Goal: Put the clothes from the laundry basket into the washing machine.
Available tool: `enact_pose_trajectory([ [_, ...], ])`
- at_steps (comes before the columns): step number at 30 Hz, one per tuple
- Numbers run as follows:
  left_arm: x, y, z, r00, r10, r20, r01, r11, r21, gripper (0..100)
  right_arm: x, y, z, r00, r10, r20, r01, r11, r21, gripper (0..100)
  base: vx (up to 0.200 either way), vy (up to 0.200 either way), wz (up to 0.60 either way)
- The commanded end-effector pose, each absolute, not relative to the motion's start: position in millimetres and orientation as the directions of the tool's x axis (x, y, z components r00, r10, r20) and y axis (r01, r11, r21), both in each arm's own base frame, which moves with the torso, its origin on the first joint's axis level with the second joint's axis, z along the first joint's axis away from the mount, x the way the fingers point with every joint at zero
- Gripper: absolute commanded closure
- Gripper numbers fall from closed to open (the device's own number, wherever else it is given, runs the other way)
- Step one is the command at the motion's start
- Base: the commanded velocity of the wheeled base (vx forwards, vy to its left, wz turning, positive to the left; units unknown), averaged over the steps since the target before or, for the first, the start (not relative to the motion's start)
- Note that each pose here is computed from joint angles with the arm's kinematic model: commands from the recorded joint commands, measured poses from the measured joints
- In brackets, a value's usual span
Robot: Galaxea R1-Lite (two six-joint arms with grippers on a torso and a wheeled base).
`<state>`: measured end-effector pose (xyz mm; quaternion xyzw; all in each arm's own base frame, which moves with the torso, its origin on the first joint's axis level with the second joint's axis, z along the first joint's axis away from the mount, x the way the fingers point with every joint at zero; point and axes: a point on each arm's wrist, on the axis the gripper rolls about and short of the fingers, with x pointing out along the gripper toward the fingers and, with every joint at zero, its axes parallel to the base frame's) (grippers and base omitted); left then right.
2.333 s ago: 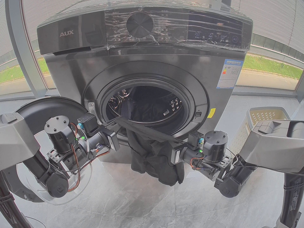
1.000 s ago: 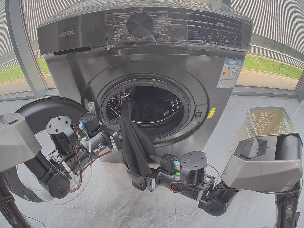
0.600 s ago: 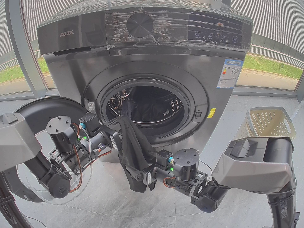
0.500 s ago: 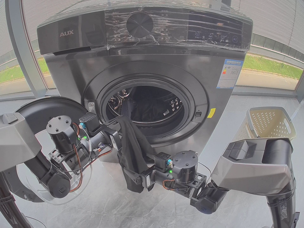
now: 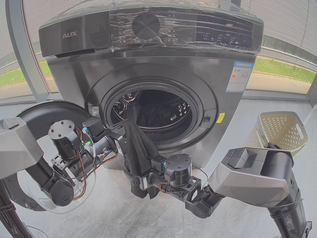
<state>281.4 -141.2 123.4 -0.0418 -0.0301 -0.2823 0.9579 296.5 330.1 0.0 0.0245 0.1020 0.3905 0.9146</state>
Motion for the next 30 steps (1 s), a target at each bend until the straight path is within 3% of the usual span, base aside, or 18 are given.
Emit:
enact_pose_trajectory([
  [1, 281.3, -141.8, 123.5, 0.838, -0.54, 0.082, 0.545, 0.836, -0.065, 100, 312.9, 336.0, -19.2, 0.71, 0.683, -0.171, -0.675, 0.729, 0.112, 0, 0.0, 0.0, 0.0],
  [5, 280.9, -142.1, 124.0, 0.837, -0.541, 0.084, 0.547, 0.834, -0.078, 100, 323.3, 338.0, -28.2, 0.734, 0.658, -0.167, -0.652, 0.752, 0.098, 0, 0.0, 0.0, 0.0],
  [6, 280.9, -142.1, 124.0, 0.837, -0.541, 0.084, 0.547, 0.834, -0.078, 100, 325.8, 338.2, -28.8, 0.744, 0.648, -0.164, -0.642, 0.761, 0.095, 100, 0.0, 0.0, 0.0],
  [13, 282.5, -140.2, 122.5, 0.841, -0.535, 0.079, 0.54, 0.838, -0.078, 100, 330.8, 331.8, -27.2, 0.779, 0.608, -0.152, -0.601, 0.794, 0.094, 100, 0.0, 0.0, 0.0],
  [21, 289.8, -129.7, 118.0, 0.861, -0.504, 0.065, 0.508, 0.858, -0.078, 100, 303.6, 291.3, 31.1, 0.778, 0.616, -0.12, -0.608, 0.788, 0.099, 100, 0.0, 0.0, 0.0],
  [23, 292.5, -126.6, 117.6, 0.867, -0.493, 0.067, 0.497, 0.864, -0.078, 100, 290.0, 272.2, 50.4, 0.752, 0.651, -0.104, -0.642, 0.759, 0.104, 100, 0.0, 0.0, 0.0],
  [30, 293.1, -124.8, 118.1, 0.87, -0.488, 0.069, 0.492, 0.867, -0.078, 100, 287.4, 233.5, 63.0, 0.747, 0.662, -0.06, -0.655, 0.748, 0.111, 100, 0.0, 0.0, 0.0],
])
